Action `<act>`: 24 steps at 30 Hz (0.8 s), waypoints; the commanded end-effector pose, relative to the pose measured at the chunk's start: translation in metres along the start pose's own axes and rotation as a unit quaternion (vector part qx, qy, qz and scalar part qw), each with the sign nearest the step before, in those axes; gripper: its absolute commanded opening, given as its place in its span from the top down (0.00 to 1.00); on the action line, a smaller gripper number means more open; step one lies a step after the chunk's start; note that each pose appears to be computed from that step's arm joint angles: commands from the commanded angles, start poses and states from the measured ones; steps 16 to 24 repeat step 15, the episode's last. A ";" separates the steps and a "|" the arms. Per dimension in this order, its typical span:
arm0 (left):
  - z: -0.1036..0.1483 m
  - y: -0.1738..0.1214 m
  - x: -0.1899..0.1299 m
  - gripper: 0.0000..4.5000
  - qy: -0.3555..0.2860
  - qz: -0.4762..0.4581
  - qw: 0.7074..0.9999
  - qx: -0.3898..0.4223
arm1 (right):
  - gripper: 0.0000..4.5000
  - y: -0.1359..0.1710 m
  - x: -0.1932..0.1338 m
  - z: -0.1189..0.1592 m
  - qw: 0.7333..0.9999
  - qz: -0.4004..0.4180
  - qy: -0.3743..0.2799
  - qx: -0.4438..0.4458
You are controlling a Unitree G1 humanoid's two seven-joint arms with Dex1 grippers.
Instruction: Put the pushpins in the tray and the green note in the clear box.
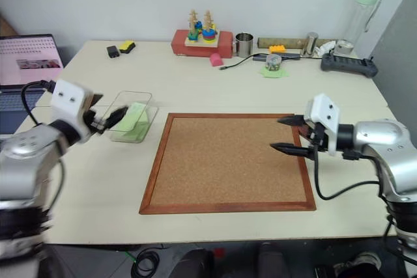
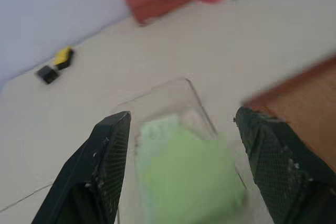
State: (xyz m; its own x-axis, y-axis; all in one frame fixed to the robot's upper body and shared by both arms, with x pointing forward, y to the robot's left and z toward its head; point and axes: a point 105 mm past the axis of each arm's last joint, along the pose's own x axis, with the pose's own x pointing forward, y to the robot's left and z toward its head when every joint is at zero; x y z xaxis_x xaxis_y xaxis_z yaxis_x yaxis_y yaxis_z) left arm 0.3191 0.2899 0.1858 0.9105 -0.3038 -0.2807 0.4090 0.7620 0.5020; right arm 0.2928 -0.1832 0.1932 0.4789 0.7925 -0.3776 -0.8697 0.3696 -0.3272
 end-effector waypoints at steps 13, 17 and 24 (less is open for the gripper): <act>-0.037 0.011 -0.059 0.25 0.063 -0.092 0.994 0.003 | 0.26 -0.032 -0.086 -0.053 0.987 -0.098 0.123 0.026; -0.038 0.011 -0.060 0.25 0.060 -0.096 0.994 -0.003 | 0.26 -0.033 -0.086 -0.053 0.987 -0.100 0.121 0.023; -0.038 0.011 -0.060 0.25 0.060 -0.096 0.994 -0.003 | 0.26 -0.033 -0.086 -0.053 0.987 -0.100 0.121 0.023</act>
